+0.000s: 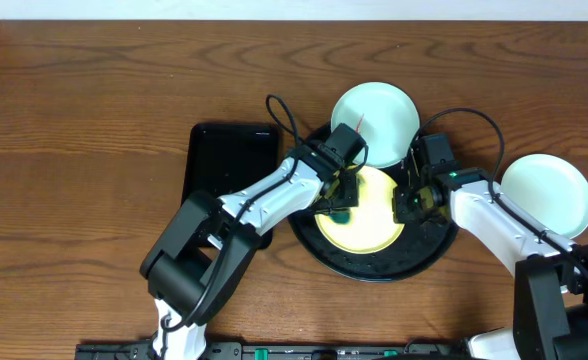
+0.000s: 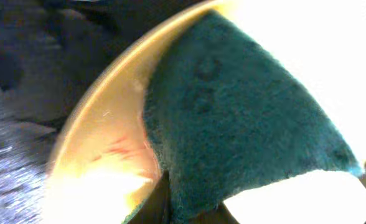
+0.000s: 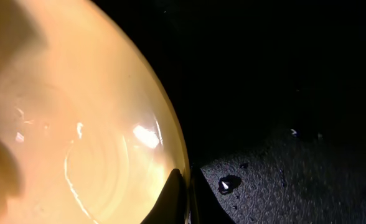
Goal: Clean dirty plates on tray and stack at the side
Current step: 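Scrub the yellow plate with the sponge while right gripper holds it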
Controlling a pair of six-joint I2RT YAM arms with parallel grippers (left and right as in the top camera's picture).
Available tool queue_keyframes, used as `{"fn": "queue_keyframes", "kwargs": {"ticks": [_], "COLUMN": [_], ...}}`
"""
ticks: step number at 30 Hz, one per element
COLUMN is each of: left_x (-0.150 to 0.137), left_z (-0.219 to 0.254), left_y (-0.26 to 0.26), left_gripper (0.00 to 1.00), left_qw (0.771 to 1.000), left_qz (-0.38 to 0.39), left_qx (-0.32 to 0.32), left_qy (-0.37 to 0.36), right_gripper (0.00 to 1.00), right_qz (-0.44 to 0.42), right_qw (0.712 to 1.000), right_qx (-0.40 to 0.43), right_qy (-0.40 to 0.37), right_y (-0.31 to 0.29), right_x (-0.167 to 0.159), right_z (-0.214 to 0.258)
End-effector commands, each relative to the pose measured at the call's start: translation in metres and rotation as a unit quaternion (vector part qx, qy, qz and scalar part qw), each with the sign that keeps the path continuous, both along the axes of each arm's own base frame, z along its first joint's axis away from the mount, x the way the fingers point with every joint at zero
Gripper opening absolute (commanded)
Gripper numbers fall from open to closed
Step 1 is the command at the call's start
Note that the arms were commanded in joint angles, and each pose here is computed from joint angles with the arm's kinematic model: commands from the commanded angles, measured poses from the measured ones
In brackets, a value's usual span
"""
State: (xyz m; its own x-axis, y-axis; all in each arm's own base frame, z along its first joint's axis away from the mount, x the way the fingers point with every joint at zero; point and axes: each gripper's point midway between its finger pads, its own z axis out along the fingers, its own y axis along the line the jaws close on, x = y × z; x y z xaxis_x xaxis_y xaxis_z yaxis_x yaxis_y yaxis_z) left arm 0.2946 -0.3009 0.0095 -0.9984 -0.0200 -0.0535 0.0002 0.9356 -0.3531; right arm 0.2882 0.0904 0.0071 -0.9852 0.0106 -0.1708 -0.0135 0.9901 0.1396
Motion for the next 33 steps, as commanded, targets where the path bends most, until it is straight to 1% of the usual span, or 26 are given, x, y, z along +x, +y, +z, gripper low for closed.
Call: {"fn": "queue_keyframes", "kwargs": {"ticks": [1,6,12,13,14,16,17,19,20,23,26,29,31,33], "left_x": [-0.050,-0.060,-0.063,-0.061,-0.056,-0.040,-0.031,-0.017,-0.009,0.004,0.011,0.012,0.011,0.005], "left_z": [-0.028,-0.017,-0.016,-0.020,-0.027,-0.041,-0.045,-0.048,-0.045,-0.035,-0.024,-0.023,-0.026,-0.034], "left_y": [-0.035,-0.058,-0.057,-0.051,-0.038,0.000,0.022,0.056,0.074,0.104,0.116,0.116,0.110,0.088], "left_gripper": [0.08,0.08,0.08,0.07,0.07,0.07,0.08,0.07,0.08,0.07,0.07,0.07,0.07,0.08], "left_qw": [0.991,0.982,0.979,0.981,0.987,0.995,0.995,0.988,0.981,0.962,0.950,0.950,0.955,0.971], "left_qz": [-0.047,-0.107,-0.131,-0.128,-0.114,-0.073,-0.052,-0.030,-0.020,0.000,0.002,0.013,0.021,0.018], "left_qx": [-0.067,-0.122,-0.124,-0.109,-0.074,0.022,0.074,0.151,0.195,0.270,0.309,0.308,0.293,0.236], "left_qy": [0.109,0.102,0.097,0.093,0.086,0.062,0.046,0.016,-0.001,-0.033,-0.051,-0.052,-0.046,-0.019], "right_gripper": [0.01,0.01,0.01,0.01,0.01,0.01,0.01,0.01,0.01,0.01,0.01,0.01,0.01,0.01], "right_qz": [0.002,0.002,0.002,0.002,0.002,0.002,0.002,0.002,0.002,0.002,0.002,0.002,0.002,0.002], "right_qw": [0.999,0.999,0.999,0.999,0.999,0.999,0.999,0.999,0.999,0.999,0.999,0.999,0.999,0.999], "right_qx": [-0.036,-0.036,-0.036,-0.036,-0.036,-0.037,-0.037,-0.037,-0.037,-0.037,-0.037,-0.037,-0.037,-0.037], "right_qy": [0.010,0.010,0.010,0.010,0.010,0.011,0.011,0.011,0.011,0.011,0.011,0.011,0.011,0.011], "right_y": [-0.014,-0.014,-0.014,-0.014,-0.014,-0.015,-0.015,-0.015,-0.015,-0.015,-0.015,-0.015,-0.015,-0.015], "right_x": [-0.007,-0.007,-0.007,-0.007,-0.007,-0.007,-0.007,-0.007,-0.007,-0.008,-0.007,-0.008,-0.008,-0.008], "right_z": [-0.008,-0.008,-0.008,-0.009,-0.009,-0.009,-0.009,-0.009,-0.009,-0.009,-0.009,-0.009,-0.009,-0.009]}}
